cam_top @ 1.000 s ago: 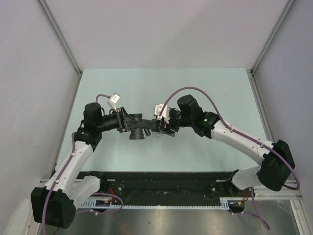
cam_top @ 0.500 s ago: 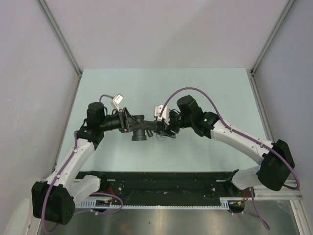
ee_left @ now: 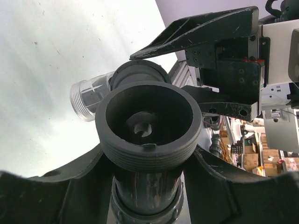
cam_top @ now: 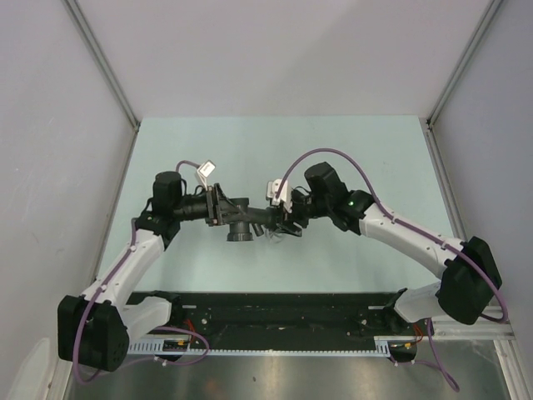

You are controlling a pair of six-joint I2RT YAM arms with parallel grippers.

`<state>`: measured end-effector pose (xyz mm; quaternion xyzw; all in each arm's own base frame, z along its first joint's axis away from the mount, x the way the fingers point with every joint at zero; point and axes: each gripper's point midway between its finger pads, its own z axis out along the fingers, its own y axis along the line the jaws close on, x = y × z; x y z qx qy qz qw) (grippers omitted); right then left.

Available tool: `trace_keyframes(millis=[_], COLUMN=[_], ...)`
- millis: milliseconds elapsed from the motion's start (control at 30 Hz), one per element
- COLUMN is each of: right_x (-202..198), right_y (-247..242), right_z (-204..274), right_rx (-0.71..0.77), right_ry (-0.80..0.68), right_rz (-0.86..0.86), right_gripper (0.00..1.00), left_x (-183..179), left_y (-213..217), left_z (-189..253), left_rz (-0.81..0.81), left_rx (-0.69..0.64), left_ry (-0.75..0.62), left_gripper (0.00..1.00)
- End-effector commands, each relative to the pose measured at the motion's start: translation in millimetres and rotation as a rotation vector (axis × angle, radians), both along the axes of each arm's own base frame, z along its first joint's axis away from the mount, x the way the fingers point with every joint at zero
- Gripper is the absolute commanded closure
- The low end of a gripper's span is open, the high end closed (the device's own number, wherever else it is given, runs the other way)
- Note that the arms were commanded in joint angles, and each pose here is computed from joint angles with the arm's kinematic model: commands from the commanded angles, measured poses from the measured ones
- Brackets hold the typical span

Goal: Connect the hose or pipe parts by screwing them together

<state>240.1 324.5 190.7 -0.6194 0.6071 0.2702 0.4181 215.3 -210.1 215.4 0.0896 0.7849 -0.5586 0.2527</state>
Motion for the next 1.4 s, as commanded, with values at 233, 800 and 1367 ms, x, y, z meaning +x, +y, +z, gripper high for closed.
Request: trace_keyframes(millis=[233,800,1367], right_x=[1,-1,-27], right_y=[-3,-4,-1], right_z=[46,51,49], right_rx=[0.213,0.224,0.249], right_ry=[-0.093,-0.112,0.015], right_rz=[0.059,0.069,0.154], right_gripper=[0.63,0.67,0.81], left_x=[-17,-10,2], left_y=[-15,-39,-53], left_z=[34,21,-4], left_rz=[-0.161,-0.267,-0.393], left_rx=[-0.080,-0.071,-0.043], left_ry=[-0.045,0.017,-0.126], left_gripper=[1.00,1.00,1.00])
